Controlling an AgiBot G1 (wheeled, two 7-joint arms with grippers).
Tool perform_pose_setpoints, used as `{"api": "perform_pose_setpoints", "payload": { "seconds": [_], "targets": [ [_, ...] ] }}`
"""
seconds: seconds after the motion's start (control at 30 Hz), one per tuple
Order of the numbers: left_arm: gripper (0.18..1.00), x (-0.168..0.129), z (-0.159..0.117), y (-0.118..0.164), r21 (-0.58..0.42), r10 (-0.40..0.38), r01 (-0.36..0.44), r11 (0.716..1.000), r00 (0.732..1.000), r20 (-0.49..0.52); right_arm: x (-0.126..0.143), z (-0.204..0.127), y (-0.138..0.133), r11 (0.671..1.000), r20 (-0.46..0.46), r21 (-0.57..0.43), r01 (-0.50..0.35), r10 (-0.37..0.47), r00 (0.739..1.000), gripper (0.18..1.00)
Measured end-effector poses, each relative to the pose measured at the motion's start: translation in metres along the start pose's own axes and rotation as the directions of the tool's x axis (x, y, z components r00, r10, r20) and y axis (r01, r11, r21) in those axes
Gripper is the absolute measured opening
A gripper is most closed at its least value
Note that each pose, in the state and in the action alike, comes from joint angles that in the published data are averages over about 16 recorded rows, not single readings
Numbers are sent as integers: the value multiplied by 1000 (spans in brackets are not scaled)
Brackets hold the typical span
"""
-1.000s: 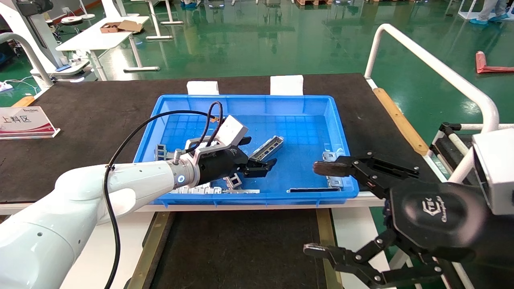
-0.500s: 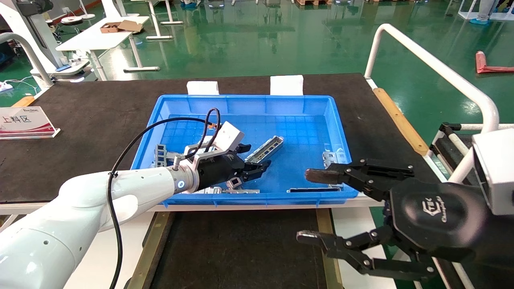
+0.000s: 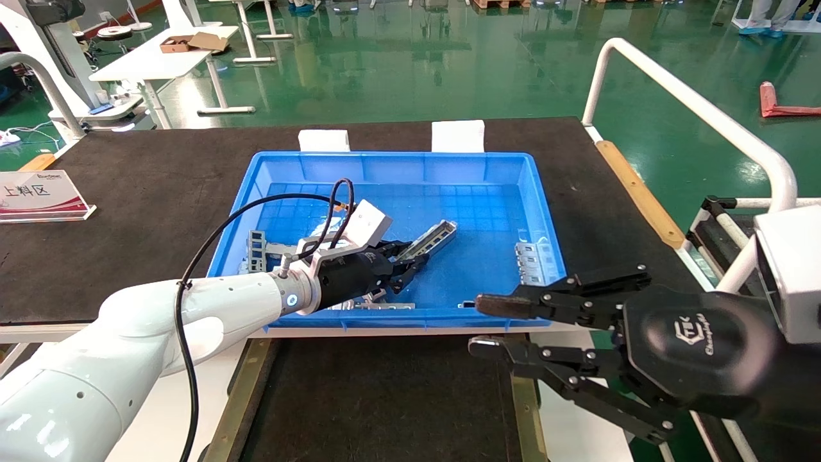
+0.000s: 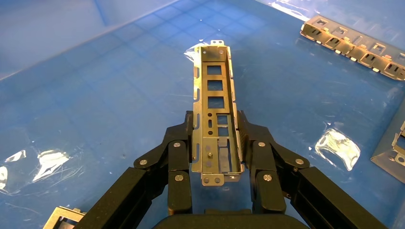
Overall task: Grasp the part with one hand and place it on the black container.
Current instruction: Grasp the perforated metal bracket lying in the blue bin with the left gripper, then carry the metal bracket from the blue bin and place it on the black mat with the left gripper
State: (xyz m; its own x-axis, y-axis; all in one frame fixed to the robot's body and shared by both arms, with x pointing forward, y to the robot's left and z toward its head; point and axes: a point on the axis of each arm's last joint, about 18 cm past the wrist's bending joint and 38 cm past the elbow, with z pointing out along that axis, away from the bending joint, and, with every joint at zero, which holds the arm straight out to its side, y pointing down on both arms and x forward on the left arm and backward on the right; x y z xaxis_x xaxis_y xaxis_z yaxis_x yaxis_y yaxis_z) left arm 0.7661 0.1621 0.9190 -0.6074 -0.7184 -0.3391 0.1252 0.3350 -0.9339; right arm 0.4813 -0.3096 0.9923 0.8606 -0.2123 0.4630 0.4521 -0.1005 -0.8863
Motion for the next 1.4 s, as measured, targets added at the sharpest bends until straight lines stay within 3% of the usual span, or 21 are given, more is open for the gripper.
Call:
{"api": "perform_pose_setpoints", "payload": {
  "seconds": [0.23, 0.37, 0.6, 0.83, 1.17, 1.4],
  "targets": [
    [380, 4, -1, -13, 38, 2, 0, 999, 1000, -30, 0, 0, 0, 1000, 0, 0, 0, 0, 1000, 322],
    [368, 7, -4, -27, 78, 12, -6, 997, 997, -70, 0, 0, 0, 1000, 0, 0, 0, 0, 1000, 261],
    [362, 13, -23, -49, 162, 53, -23, 987, 982, -180, 0, 0, 0, 1000, 0, 0, 0, 0, 1000, 211],
    [362, 18, -57, -56, 230, 98, -26, 973, 947, -306, 0, 0, 0, 1000, 0, 0, 0, 0, 1000, 193],
    [361, 38, -111, -26, 237, 113, 1, 972, 877, -468, 0, 0, 0, 1000, 0, 0, 0, 0, 1000, 191],
    [361, 68, -136, 22, 162, 20, 75, 984, 853, -522, 0, 0, 0, 1000, 0, 0, 0, 0, 1000, 191]
  ]
}}
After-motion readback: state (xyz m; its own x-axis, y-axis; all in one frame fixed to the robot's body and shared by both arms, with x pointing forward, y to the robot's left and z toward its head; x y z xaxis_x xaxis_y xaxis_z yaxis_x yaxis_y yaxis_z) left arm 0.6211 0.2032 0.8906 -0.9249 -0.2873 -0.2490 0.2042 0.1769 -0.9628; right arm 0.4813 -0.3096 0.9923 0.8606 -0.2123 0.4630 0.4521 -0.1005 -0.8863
